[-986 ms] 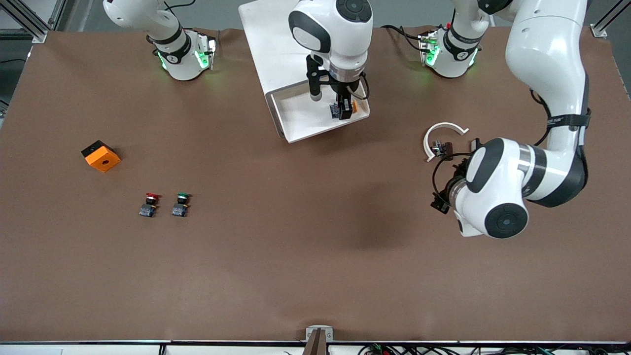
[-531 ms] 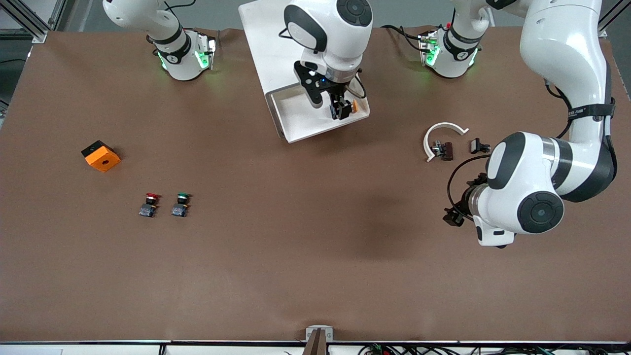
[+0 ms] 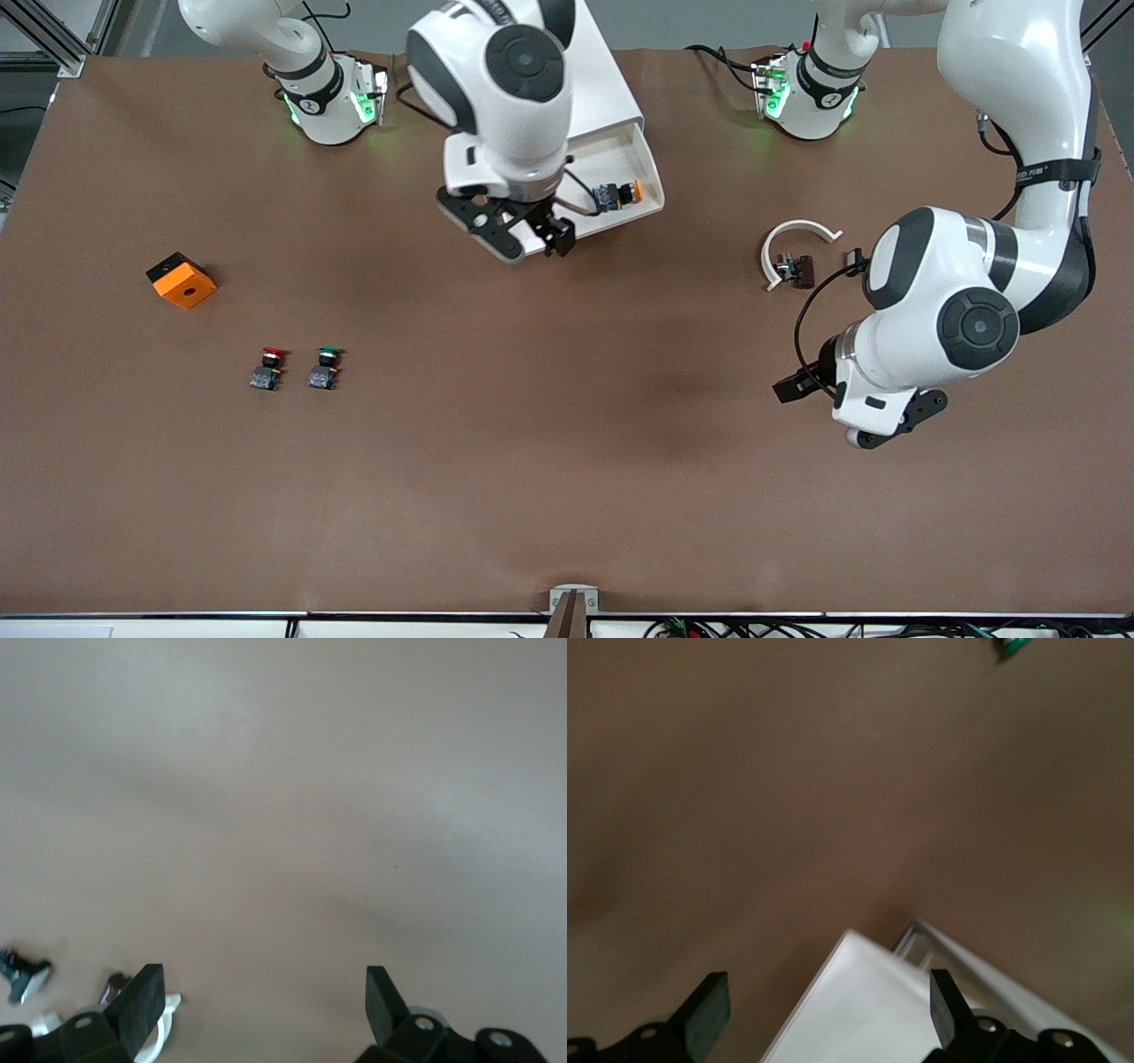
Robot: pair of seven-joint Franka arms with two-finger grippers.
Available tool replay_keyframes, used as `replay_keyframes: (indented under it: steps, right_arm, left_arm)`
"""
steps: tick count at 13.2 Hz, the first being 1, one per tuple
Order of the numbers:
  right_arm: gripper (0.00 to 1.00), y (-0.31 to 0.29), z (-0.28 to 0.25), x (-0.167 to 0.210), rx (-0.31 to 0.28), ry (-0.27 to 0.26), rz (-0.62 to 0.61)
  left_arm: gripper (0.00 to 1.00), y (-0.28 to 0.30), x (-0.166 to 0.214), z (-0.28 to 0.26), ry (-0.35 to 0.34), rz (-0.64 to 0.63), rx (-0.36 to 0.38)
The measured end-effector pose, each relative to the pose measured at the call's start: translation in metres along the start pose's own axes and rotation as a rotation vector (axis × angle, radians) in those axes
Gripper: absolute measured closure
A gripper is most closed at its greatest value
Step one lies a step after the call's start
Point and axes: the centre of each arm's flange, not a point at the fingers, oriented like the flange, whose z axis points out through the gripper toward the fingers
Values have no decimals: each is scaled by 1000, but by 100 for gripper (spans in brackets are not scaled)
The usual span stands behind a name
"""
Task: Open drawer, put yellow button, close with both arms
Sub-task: 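Withdraw the right gripper from the drawer back toward its rest pose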
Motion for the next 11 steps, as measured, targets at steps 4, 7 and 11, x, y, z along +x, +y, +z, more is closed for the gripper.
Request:
replay_keyframes:
  steps: [4,7,11]
  right_arm:
    - [0,43,-6,108,-9,18,-246]
    - [0,105,-10,202,-18,-10,-409]
    - [0,219,-17,319,8,-31,-560]
  left_arm:
    - [0,3,-30,-10,10,66,-3]
    - [0,25,-55,-17,15,110,-12]
    - [0,64,-88,-8,27,94,-38]
